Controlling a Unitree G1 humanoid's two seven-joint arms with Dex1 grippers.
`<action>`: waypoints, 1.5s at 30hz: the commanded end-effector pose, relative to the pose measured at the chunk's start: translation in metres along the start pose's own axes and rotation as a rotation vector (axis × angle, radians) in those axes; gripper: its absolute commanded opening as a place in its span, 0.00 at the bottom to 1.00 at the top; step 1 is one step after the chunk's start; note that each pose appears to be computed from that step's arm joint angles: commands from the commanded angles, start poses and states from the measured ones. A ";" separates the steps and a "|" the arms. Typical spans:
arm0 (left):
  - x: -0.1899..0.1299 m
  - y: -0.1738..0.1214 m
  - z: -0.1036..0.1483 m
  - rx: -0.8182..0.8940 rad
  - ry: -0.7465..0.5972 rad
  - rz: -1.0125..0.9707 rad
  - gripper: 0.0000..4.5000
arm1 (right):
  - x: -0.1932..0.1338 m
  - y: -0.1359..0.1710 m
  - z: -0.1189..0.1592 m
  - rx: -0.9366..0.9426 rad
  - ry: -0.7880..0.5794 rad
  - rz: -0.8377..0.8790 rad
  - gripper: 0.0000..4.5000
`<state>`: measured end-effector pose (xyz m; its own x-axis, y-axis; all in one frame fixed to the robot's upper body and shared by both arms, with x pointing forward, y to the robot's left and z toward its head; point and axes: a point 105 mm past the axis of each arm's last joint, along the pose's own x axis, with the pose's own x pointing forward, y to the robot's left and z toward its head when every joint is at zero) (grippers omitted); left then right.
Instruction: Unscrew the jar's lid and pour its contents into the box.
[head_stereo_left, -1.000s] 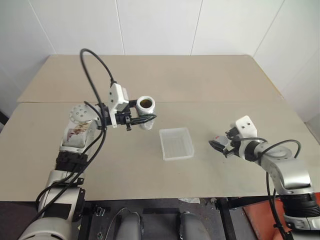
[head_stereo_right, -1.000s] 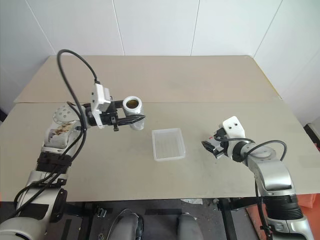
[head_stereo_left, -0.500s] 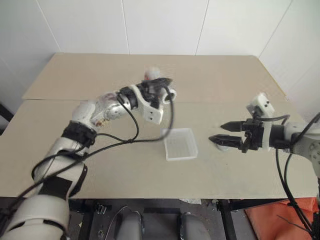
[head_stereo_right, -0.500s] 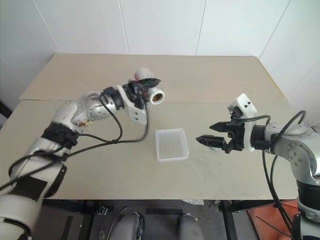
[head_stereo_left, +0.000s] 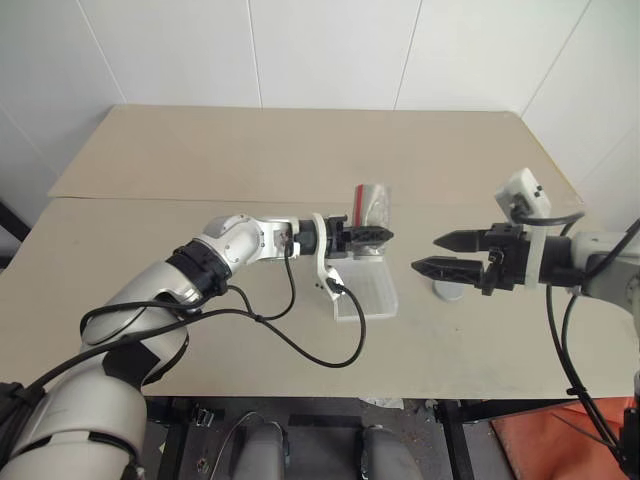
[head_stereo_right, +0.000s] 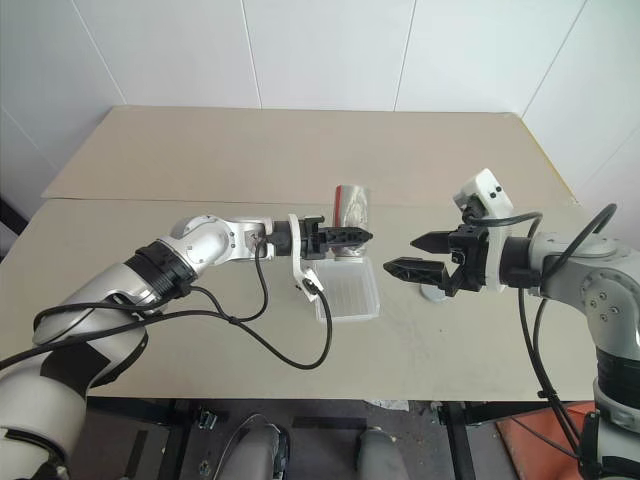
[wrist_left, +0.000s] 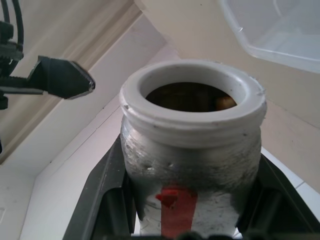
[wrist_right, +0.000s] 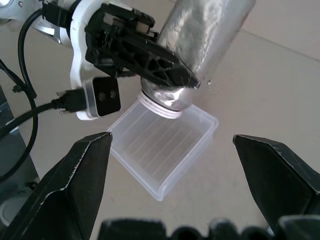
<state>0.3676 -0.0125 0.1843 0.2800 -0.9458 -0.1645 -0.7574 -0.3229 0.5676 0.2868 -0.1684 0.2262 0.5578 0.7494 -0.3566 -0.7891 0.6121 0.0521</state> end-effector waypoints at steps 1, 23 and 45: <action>0.002 0.014 -0.017 0.032 0.054 0.046 0.45 | -0.007 0.005 0.011 -0.038 -0.046 -0.005 1.00; -0.122 -0.089 -0.053 -2.214 1.117 0.279 0.45 | 0.002 0.017 0.012 -0.124 -0.092 0.040 1.00; -0.020 0.032 -0.068 -0.052 0.377 0.105 0.45 | -0.001 0.015 0.020 -0.176 -0.106 0.015 1.00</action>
<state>0.3853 0.0090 0.2698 0.4728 -0.8412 0.2625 -0.7000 -0.1776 0.6917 0.2807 -0.1554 0.2304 0.5460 0.7833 -0.2972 -0.8268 0.5610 -0.0406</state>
